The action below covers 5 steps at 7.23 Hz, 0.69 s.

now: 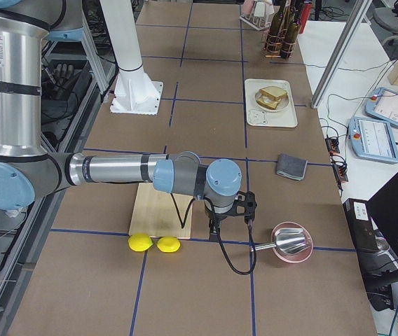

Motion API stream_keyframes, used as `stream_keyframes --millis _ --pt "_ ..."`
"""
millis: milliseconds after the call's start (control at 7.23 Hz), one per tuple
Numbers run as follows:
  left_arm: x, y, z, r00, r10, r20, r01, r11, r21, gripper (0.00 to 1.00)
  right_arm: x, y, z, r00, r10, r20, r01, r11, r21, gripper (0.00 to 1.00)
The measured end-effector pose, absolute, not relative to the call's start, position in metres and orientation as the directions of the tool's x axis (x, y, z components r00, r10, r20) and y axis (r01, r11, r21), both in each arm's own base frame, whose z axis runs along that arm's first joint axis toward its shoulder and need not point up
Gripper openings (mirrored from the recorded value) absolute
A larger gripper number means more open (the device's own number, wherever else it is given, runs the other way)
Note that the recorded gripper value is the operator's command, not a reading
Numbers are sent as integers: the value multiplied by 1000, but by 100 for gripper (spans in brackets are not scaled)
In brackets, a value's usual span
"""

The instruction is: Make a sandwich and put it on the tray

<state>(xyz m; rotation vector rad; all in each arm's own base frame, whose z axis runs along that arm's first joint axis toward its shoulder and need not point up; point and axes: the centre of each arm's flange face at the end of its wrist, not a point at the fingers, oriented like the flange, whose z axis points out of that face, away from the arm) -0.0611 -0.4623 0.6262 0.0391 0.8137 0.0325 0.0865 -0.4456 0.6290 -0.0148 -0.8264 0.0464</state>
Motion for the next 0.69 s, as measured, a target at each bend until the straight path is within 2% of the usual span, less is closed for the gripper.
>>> stream_keyframes --millis 692 --pt "-61 -462 627 686 43 -726 -14 999 46 100 90 -440 636 682 37 730 -43 999 -10 100"
